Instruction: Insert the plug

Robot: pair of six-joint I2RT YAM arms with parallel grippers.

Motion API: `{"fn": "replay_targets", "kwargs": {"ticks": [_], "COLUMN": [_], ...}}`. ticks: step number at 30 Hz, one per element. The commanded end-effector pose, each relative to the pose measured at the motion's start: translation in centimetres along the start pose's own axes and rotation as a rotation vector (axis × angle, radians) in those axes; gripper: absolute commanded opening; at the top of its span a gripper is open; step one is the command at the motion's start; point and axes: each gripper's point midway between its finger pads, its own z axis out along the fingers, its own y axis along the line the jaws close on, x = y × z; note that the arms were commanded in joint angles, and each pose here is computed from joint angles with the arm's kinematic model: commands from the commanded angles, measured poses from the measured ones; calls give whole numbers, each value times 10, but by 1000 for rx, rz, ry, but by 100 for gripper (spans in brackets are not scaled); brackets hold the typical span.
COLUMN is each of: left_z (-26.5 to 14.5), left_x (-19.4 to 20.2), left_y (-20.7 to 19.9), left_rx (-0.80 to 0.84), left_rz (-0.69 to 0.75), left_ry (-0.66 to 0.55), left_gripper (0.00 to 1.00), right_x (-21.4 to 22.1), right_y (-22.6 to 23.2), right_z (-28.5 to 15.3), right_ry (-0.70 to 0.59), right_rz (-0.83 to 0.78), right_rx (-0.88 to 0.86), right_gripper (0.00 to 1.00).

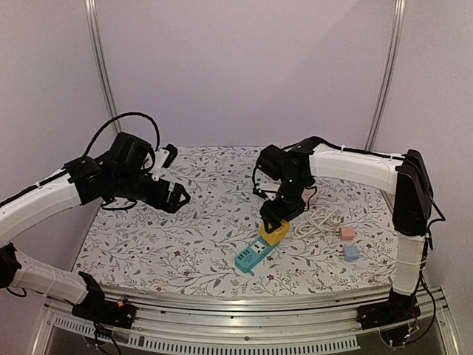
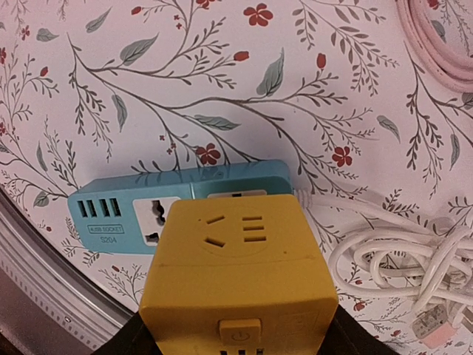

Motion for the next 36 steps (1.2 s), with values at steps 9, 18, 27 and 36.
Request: {"fn": "replay_targets", "kwargs": {"ticks": [9,18,27,36], "left_z": [-3,-6,-6,-8], "left_x": [-1,0,2,-1], "left_y": [4,2,-1,-9], "left_rx": [2,18,37,76], "left_rz": [-7,-24,-55,-75], "left_ry": [-13,-20,-17,-17], "left_gripper": [99,100,99,99], "right_x": [12,18,-16,-8], "right_y": [-2,-4,-3,-2], "right_z": [24,26,32,38], "right_ry": [62,72,30,59], "right_rz": [-57,-64,-59,-59], "right_rx": [108,110,145,131], "right_gripper": [0,0,0,0]}}
